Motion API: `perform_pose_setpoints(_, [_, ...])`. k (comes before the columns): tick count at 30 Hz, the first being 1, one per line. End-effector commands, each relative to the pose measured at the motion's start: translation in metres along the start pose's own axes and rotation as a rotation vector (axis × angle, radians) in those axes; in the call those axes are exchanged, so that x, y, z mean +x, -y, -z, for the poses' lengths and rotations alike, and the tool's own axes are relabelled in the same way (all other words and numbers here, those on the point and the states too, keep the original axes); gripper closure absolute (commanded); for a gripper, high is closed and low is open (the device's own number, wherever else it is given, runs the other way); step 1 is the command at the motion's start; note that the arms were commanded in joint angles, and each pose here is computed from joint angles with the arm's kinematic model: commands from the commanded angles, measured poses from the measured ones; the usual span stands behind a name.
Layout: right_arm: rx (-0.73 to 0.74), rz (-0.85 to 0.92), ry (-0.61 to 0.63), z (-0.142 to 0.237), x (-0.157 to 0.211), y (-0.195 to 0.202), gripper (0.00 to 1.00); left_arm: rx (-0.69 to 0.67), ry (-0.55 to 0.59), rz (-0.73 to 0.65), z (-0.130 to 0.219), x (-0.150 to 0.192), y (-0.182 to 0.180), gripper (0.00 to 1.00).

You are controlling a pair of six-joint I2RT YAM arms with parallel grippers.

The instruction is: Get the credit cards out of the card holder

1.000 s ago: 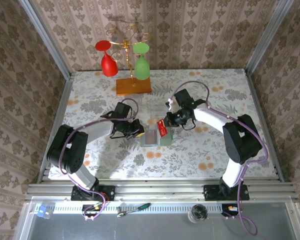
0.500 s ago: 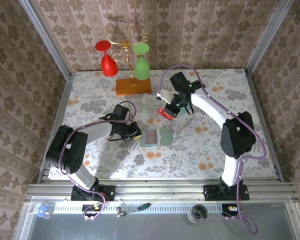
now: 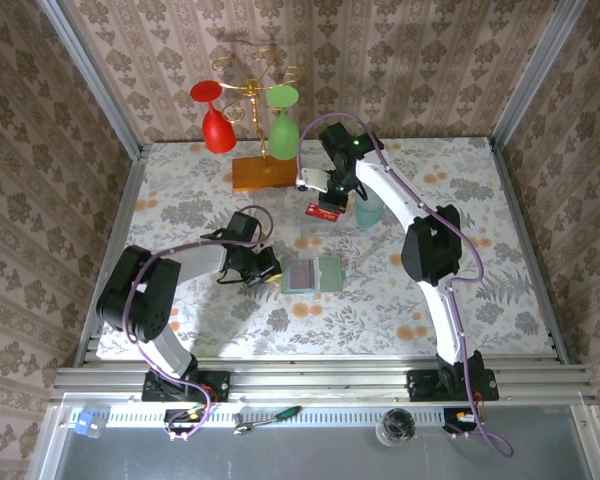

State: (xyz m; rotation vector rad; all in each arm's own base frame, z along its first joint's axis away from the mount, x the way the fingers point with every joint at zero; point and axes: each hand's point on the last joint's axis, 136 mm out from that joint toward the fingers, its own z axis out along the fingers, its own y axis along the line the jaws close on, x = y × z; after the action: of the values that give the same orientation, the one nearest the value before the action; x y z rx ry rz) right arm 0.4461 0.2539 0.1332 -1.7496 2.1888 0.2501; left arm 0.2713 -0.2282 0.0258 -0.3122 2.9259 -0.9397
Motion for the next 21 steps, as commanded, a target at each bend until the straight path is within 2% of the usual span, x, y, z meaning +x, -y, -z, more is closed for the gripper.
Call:
perform_pose_setpoints(1, [-0.091,0.021,-0.061,-0.002,0.014,-0.011,1.00,-0.019,-0.002,-0.005,0.003,-0.007,0.002,0.91])
perform_pose_setpoints(10, [-0.109,0.049,-0.059,-0.019,0.012,-0.003,1.00,-0.024,-0.012,-0.003,0.004,-0.009,0.004,0.91])
perform_pose_setpoints(21, [-0.175,0.056,-0.082,-0.034,0.019,-0.013,1.00,-0.026,-0.022,0.003,0.001,-0.008,0.002,0.92])
